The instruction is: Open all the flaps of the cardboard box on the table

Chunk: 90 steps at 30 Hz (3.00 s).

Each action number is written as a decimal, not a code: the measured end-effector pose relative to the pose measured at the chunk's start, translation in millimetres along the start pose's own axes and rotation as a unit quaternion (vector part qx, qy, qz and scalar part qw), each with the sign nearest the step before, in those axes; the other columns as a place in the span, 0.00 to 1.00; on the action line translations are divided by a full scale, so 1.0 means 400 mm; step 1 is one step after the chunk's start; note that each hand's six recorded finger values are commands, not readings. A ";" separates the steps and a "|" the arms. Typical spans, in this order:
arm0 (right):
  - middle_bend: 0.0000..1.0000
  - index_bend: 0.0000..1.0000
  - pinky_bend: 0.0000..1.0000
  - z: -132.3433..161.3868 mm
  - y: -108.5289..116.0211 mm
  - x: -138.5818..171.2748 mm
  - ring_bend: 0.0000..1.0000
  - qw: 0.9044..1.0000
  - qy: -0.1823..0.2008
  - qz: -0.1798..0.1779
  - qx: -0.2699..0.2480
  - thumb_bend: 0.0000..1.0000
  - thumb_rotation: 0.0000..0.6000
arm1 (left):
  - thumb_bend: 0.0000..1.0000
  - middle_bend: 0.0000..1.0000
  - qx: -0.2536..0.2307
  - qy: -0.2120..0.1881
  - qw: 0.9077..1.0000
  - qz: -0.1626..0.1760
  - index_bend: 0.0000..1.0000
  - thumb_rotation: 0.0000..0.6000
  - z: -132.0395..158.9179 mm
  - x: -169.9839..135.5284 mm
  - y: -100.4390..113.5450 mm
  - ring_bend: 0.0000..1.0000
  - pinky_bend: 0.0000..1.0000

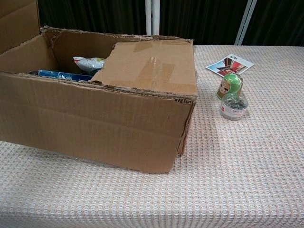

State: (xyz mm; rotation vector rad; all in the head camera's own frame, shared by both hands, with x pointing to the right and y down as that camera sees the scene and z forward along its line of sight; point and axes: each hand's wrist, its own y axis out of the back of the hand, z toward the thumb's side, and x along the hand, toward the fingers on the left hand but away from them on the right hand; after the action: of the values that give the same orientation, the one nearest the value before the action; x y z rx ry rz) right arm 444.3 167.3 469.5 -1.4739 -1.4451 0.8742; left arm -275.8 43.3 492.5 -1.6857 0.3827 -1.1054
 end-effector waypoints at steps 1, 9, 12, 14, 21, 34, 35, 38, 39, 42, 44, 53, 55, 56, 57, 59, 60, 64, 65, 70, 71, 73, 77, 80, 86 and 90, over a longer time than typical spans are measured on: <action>0.00 0.00 0.00 0.001 -0.001 0.000 0.00 1.000 0.000 0.001 0.000 0.31 1.00 | 0.15 0.37 -0.002 0.003 1.000 0.000 0.19 0.33 -0.005 -0.004 0.000 0.13 0.27; 0.00 0.00 0.00 0.005 -0.008 0.000 0.00 1.000 0.001 0.005 -0.001 0.31 1.00 | 0.15 0.38 -0.014 0.048 0.999 -0.006 0.19 0.33 -0.084 -0.051 -0.022 0.13 0.27; 0.00 0.00 0.00 0.005 -0.011 0.001 0.00 1.000 0.001 0.007 -0.002 0.31 1.00 | 0.14 0.38 -0.023 0.066 0.997 -0.009 0.19 0.33 -0.115 -0.068 -0.032 0.13 0.27; 0.00 0.00 0.00 0.006 -0.013 0.001 0.00 1.000 0.002 0.009 -0.002 0.31 1.00 | 0.14 0.38 -0.029 0.078 0.997 -0.008 0.19 0.33 -0.135 -0.077 -0.034 0.13 0.27; 0.00 0.00 0.00 0.020 -0.026 0.000 0.00 1.000 0.012 0.021 -0.004 0.31 1.00 | 0.15 0.35 -0.052 0.123 0.991 0.012 0.19 0.33 -0.209 -0.122 -0.024 0.13 0.27; 0.00 0.00 0.00 0.200 -0.157 -0.088 0.00 0.981 0.134 0.140 -0.006 0.33 1.00 | 0.00 0.25 -0.086 0.187 0.978 0.033 0.18 0.45 -0.260 -0.264 -0.106 0.14 0.29; 0.00 0.00 0.00 0.227 -0.177 -0.105 0.00 0.976 0.148 0.159 -0.005 0.33 1.00 | 0.00 0.25 -0.086 0.190 0.977 0.036 0.18 0.47 -0.260 -0.274 -0.113 0.14 0.29; 0.00 0.00 0.00 0.302 -0.232 -0.152 0.00 0.961 0.186 0.207 0.004 0.41 1.00 | 0.00 0.24 -0.084 0.195 0.975 0.057 0.18 0.47 -0.256 -0.301 -0.125 0.13 0.29; 0.00 0.00 0.00 0.326 -0.250 -0.166 0.00 0.955 0.197 0.221 0.007 0.46 1.00 | 0.00 0.24 -0.085 0.199 0.974 0.065 0.17 0.47 -0.253 -0.317 -0.133 0.13 0.29; 0.00 0.00 0.00 0.409 -0.313 -0.212 0.00 0.935 0.233 0.268 0.024 0.57 1.00 | 0.00 0.24 -0.088 0.212 0.970 0.075 0.16 0.47 -0.248 -0.368 -0.158 0.13 0.29; 0.01 0.00 0.00 0.469 -0.358 -0.242 0.00 0.919 0.253 0.300 0.036 0.66 1.00 | 0.00 0.24 -0.089 0.220 0.969 0.075 0.16 0.48 -0.245 -0.400 -0.173 0.13 0.29; 0.10 0.08 0.00 0.744 -0.511 -0.322 0.00 0.871 0.323 0.366 0.056 0.92 1.00 | 0.00 0.24 -0.097 0.243 0.962 0.077 0.16 0.47 -0.230 -0.502 -0.216 0.13 0.29; 0.12 0.11 0.00 0.792 -0.540 -0.321 0.00 0.864 0.331 0.375 0.059 0.93 1.00 | 0.00 0.24 -0.097 0.245 0.961 0.079 0.16 0.47 -0.228 -0.517 -0.217 0.13 0.29; 0.12 0.12 0.00 0.822 -0.560 -0.318 0.00 0.859 0.336 0.382 0.061 0.94 1.00 | 0.00 0.24 -0.097 0.246 0.961 0.080 0.16 0.47 -0.227 -0.523 -0.217 0.13 0.29; 0.13 0.14 0.00 0.842 -0.576 -0.314 0.00 0.855 0.338 0.388 0.064 0.94 1.00 | 0.00 0.24 -0.098 0.247 0.961 0.081 0.16 0.47 -0.226 -0.531 -0.218 0.13 0.29; 0.14 0.16 0.00 0.882 -0.612 -0.301 0.00 0.846 0.342 0.402 0.073 0.96 1.00 | 0.00 0.24 -0.099 0.248 0.960 0.083 0.16 0.47 -0.225 -0.540 -0.217 0.13 0.29; 0.15 0.17 0.00 0.897 -0.627 -0.295 0.00 0.843 0.343 0.408 0.078 0.96 1.00 | 0.00 0.24 -0.100 0.248 0.960 0.084 0.16 0.47 -0.223 -0.545 -0.218 0.13 0.29; 0.17 0.22 0.00 0.946 -0.691 -0.263 0.00 0.830 0.342 0.428 0.109 0.97 1.00 | 0.00 0.24 -0.106 0.248 0.959 0.083 0.16 0.47 -0.219 -0.557 -0.224 0.13 0.29; 0.17 0.22 0.00 0.957 -0.708 -0.254 0.00 0.826 0.342 0.431 0.122 0.97 1.00 | 0.00 0.24 -0.107 0.248 0.959 0.083 0.16 0.47 -0.218 -0.559 -0.225 0.13 0.29; 0.18 0.25 0.00 0.954 -0.761 -0.232 0.00 0.821 0.328 0.434 0.175 0.98 1.00 | 0.00 0.24 -0.113 0.246 0.959 0.080 0.16 0.46 -0.216 -0.564 -0.235 0.13 0.29; 0.18 0.25 0.00 0.949 -0.768 -0.232 0.00 0.821 0.323 0.435 0.182 0.99 1.00 | 0.00 0.24 -0.114 0.246 0.959 0.080 0.16 0.46 -0.216 -0.564 -0.236 0.13 0.29; 0.19 0.26 0.00 0.940 -0.775 -0.233 0.00 0.821 0.317 0.435 0.192 0.99 1.00 | 0.00 0.24 -0.116 0.246 0.959 0.080 0.16 0.46 -0.216 -0.565 -0.239 0.13 0.29; 0.22 0.29 0.00 0.927 -0.779 -0.236 0.00 0.822 0.309 0.431 0.206 1.00 1.00 | 0.00 0.24 -0.120 0.246 0.959 0.079 0.16 0.46 -0.216 -0.564 -0.244 0.13 0.29; 0.24 0.33 0.00 0.916 -0.781 -0.236 0.00 0.821 0.306 0.433 0.213 1.00 1.00 | 0.00 0.24 -0.119 0.246 0.959 0.076 0.16 0.46 -0.217 -0.562 -0.247 0.13 0.29; 0.29 0.41 0.00 0.898 -0.775 -0.242 0.00 0.821 0.298 0.434 0.220 1.00 1.00 | 0.00 0.24 -0.119 0.246 0.959 0.071 0.16 0.46 -0.215 -0.559 -0.256 0.13 0.29; 0.35 0.47 0.00 0.895 -0.753 -0.253 0.00 0.825 0.298 0.427 0.220 1.00 1.00 | 0.00 0.24 -0.122 0.246 0.959 0.069 0.16 0.46 -0.215 -0.558 -0.256 0.13 0.29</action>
State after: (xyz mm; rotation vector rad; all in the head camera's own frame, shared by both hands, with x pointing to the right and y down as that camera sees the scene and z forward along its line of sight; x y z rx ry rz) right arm -8.7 89.4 604.2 -1.7939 -0.0460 1.0274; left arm -488.9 192.3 477.8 -1.5468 0.9724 -1.4121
